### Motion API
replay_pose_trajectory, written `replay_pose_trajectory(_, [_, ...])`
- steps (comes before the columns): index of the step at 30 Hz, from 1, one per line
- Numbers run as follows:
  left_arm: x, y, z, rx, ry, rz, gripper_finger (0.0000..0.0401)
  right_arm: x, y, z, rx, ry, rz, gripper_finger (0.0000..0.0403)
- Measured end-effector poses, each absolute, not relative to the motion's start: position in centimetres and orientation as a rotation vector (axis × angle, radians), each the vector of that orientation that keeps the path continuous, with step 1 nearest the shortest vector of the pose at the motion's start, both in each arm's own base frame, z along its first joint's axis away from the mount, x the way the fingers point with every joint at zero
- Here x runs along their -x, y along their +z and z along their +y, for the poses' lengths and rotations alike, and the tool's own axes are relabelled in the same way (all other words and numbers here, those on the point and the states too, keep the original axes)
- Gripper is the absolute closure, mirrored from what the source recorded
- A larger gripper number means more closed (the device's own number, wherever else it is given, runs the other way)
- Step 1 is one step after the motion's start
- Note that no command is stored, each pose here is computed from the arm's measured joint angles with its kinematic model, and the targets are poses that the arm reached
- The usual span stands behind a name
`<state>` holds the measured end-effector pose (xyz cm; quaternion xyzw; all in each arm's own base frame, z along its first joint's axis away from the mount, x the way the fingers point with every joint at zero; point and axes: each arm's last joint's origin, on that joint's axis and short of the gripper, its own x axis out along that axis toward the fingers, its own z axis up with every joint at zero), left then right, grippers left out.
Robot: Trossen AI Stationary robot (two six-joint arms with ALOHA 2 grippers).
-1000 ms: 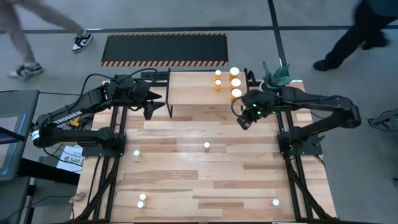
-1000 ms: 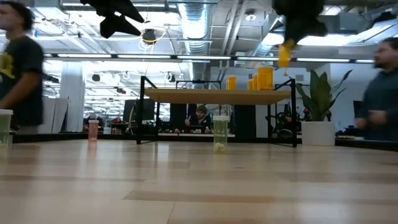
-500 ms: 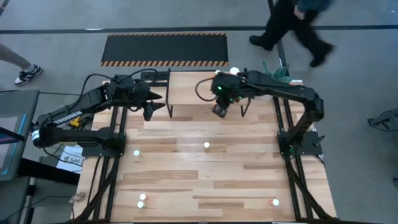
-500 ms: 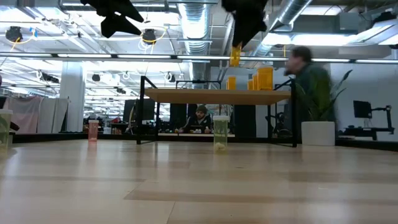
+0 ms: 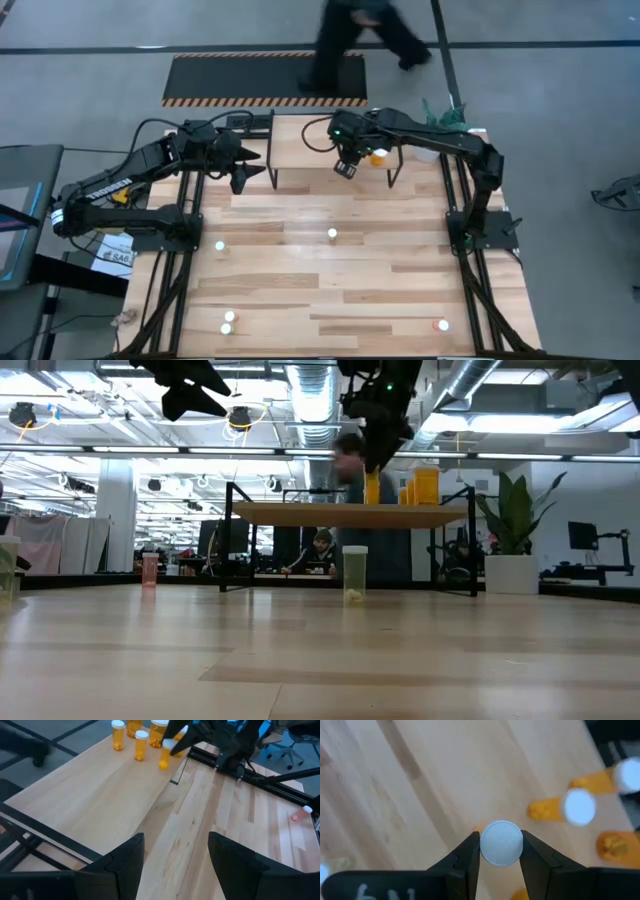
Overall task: Pick and place medicine bottles onto shelf by color
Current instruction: Put the small orange pill bottle on the shelf aligned with the other small orange pill bottles
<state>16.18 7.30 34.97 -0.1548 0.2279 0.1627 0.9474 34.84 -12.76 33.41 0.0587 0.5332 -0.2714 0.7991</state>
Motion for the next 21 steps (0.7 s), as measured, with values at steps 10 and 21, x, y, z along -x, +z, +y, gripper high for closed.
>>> replay_pose_trajectory(10, [-16.2,34.9,7.3,0.326,0.334,0.466,0.0195,-34.9,32.3,-13.0,-0.124,-0.590,1.179,0.0270])
replay_pose_trajectory(21, [-16.2,34.9,7.3,0.325,0.334,0.468,0.0195,-35.0,32.3,-13.0,-0.126,-0.590,1.164,0.0268])
